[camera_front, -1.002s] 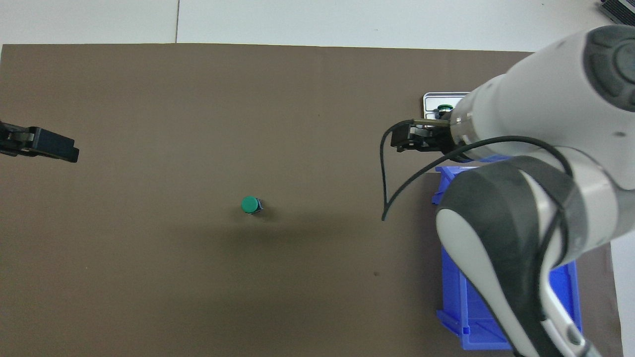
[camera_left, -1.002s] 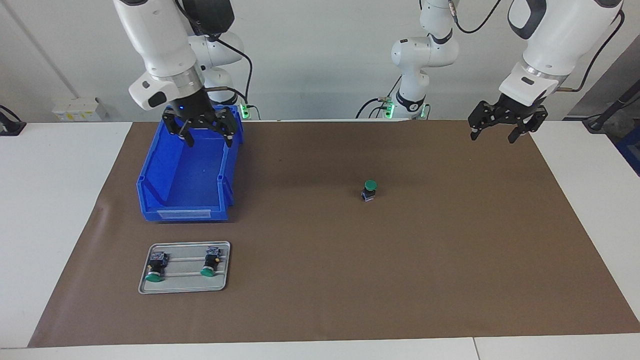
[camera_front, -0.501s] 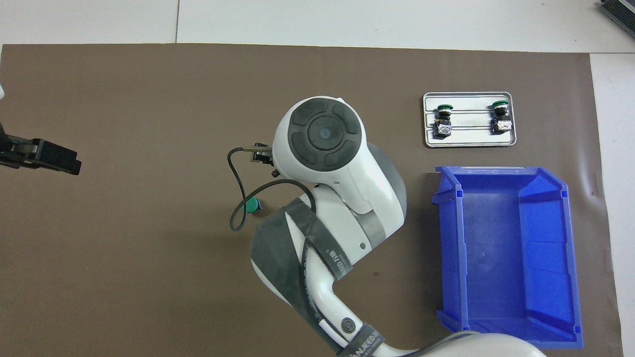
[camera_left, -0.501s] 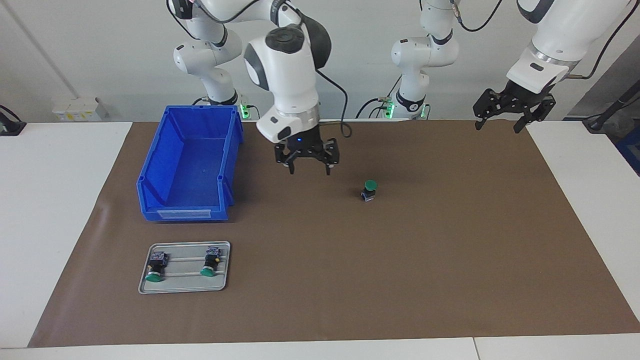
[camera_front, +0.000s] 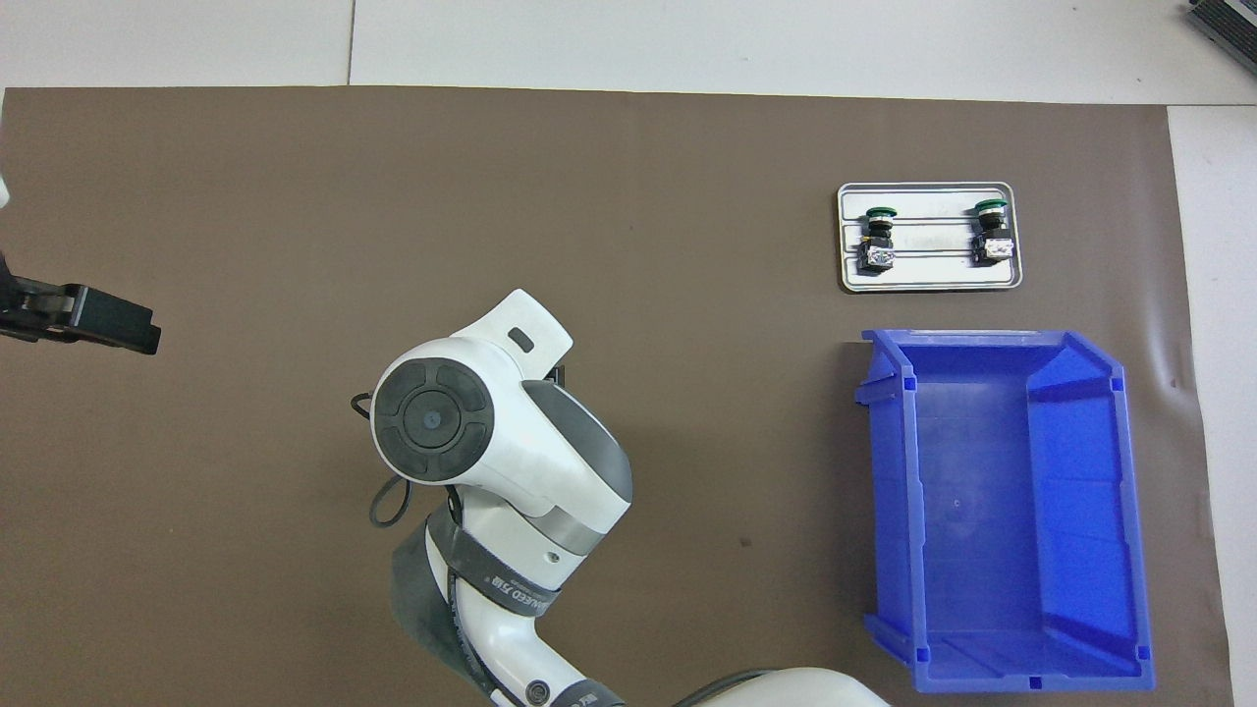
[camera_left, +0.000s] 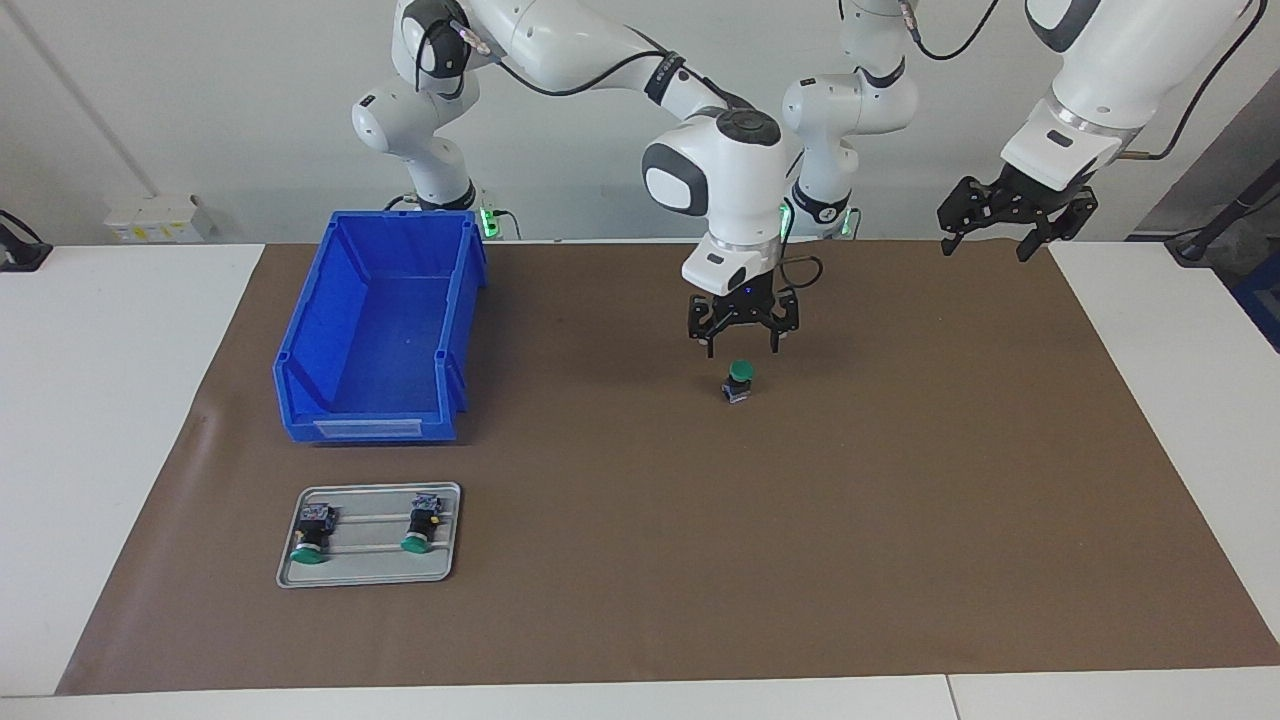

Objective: Place and press button with both arms
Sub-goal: 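Grasp the green button on the table with the right gripper, then lift the button and carry it toward the blue bin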

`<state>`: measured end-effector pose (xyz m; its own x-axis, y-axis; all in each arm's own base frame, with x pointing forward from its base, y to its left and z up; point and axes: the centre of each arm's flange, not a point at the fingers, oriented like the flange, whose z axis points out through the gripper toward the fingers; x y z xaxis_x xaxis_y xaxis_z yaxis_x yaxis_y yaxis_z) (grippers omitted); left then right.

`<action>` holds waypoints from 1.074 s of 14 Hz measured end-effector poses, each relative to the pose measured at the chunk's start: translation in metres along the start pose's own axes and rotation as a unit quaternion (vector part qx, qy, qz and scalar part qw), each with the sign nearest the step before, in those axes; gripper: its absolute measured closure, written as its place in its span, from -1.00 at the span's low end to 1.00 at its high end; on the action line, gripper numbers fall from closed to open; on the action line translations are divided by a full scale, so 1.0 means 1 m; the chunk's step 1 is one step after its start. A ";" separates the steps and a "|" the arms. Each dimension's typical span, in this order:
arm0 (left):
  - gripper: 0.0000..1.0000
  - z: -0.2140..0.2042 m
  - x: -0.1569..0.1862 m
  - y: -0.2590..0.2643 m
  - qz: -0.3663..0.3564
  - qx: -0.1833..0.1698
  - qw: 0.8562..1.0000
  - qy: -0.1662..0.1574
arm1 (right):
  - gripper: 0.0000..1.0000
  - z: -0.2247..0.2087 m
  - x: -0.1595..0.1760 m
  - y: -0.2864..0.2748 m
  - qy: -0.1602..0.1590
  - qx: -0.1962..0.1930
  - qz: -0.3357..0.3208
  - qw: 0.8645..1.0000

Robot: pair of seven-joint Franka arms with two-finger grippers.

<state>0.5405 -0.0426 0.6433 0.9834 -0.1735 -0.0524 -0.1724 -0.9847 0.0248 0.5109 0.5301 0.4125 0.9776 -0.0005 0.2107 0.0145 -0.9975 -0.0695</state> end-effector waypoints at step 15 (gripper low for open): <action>-1.00 0.000 0.000 0.000 0.000 0.000 1.000 0.000 | -0.97 0.078 -0.036 -0.010 -0.016 -0.021 -0.050 0.998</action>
<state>0.5405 -0.0425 0.6429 0.9834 -0.1735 -0.0534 -0.1723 -0.9847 0.0249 0.4920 0.5459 0.3296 0.9782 0.0999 0.1823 0.1032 -0.9946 -0.0088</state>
